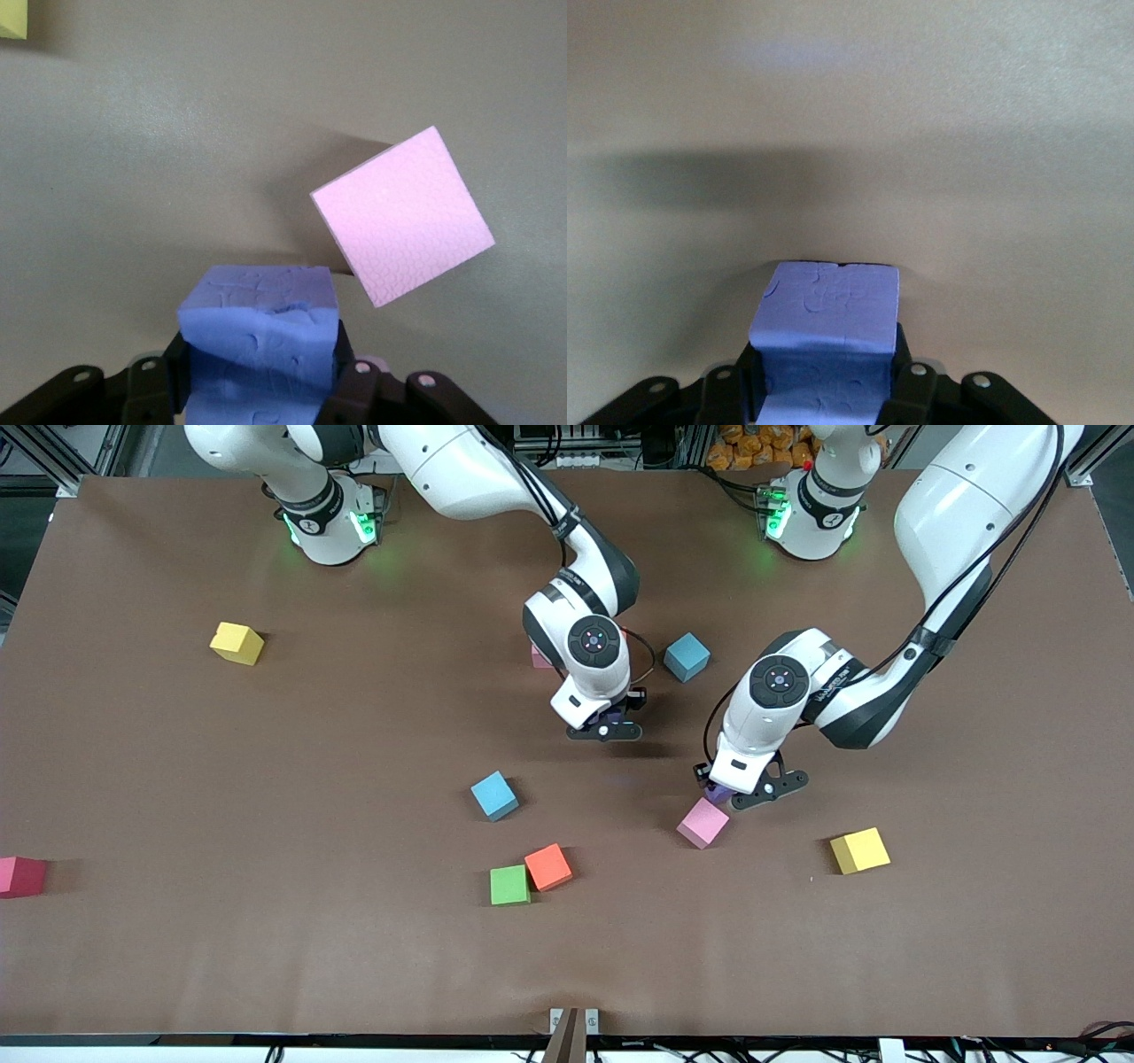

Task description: Form number 2 with 11 blocks

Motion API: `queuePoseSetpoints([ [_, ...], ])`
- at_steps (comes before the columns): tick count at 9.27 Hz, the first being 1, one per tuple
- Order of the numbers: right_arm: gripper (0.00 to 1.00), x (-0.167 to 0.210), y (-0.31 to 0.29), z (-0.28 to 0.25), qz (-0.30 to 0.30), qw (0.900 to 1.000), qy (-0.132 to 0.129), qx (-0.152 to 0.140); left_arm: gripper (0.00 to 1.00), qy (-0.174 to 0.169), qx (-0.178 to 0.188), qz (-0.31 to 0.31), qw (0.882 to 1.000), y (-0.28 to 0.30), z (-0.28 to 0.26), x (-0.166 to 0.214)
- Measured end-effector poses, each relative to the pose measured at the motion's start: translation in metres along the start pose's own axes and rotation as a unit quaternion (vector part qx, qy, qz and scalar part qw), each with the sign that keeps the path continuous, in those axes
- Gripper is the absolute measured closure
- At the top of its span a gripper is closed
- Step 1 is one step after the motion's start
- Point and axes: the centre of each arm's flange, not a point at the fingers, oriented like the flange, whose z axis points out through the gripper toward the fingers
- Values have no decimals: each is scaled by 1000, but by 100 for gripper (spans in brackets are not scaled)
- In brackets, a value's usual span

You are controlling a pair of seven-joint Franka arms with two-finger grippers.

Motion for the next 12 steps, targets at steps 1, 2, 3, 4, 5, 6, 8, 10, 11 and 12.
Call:
queuePoseSetpoints([
  [1,45,-2,-2,0,-2,1000,-1,1,40,0,0,0,1000,0,0,0],
  [2,45,-3,-3,1,-3,1000,-2,1,40,0,0,0,1000,0,0,0],
  [3,45,-4,-3,1,-8,1000,-2,2,40,0,0,0,1000,0,0,0],
  [4,45,-4,-4,1,-17,1000,-3,2,40,0,0,0,1000,0,0,0],
  [5,45,-4,-4,1,-23,1000,-2,2,40,0,0,0,1000,0,0,0],
  [6,45,-4,-4,0,-27,1000,-2,2,40,0,0,0,1000,0,0,0],
  [8,45,-4,-4,1,-38,999,-2,1,40,0,0,0,1000,0,0,0],
  [10,45,-4,-4,1,-46,999,-3,1,40,0,0,0,1000,0,0,0],
  [11,45,-5,-4,1,-49,999,-3,0,40,0,0,0,1000,0,0,0],
  [12,45,-7,-5,2,-53,999,-6,1,40,0,0,0,1000,0,0,0],
])
